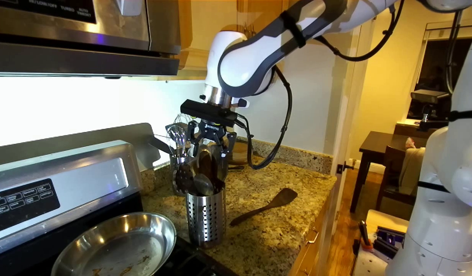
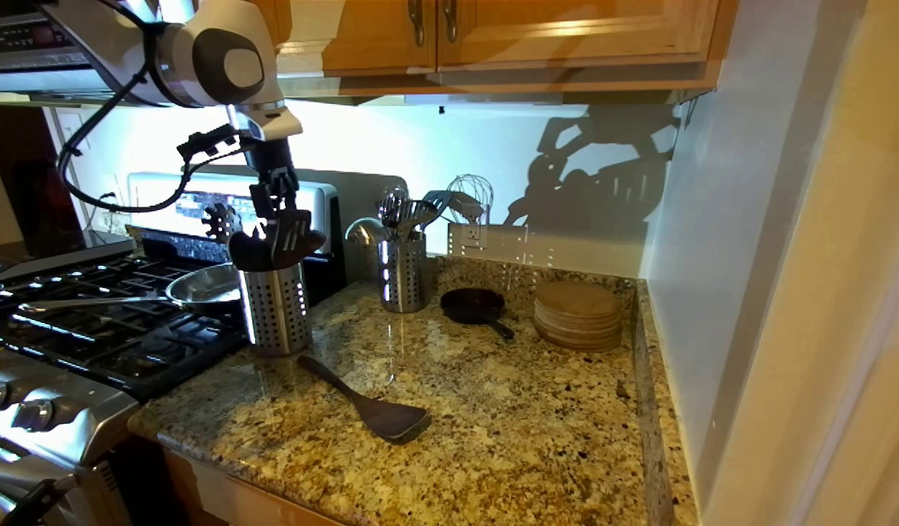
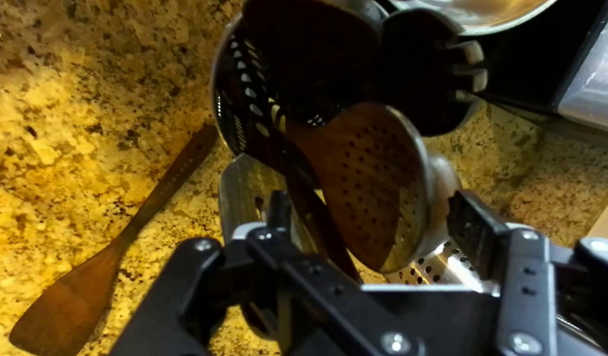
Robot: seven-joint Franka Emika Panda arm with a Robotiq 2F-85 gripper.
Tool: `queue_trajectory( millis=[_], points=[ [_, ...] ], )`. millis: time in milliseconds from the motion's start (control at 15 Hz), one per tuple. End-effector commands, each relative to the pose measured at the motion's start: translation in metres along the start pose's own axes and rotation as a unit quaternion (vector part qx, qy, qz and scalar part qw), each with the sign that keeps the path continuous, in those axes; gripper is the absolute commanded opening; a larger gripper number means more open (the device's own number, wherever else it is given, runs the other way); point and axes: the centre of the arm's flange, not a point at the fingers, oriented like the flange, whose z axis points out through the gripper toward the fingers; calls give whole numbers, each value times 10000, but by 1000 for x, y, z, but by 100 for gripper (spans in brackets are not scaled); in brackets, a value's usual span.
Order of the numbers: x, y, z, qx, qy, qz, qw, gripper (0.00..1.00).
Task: Remove the spatula and spoon from the utensil holder closer to you respectively
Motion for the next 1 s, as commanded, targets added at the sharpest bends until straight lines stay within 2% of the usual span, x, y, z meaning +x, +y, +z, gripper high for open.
queue_trajectory(
  millis=[0,267,467,600,933],
  points=[
    [1,-12,5,94,107,182,9997,53],
    [3,-13,13,83,91,208,9997,27],
    [5,-12,20,49,59,238,9997,22],
    [7,-12,21,37,56,248,9997,9],
    [2,-9,10,106,44,125,9999,10]
  ],
)
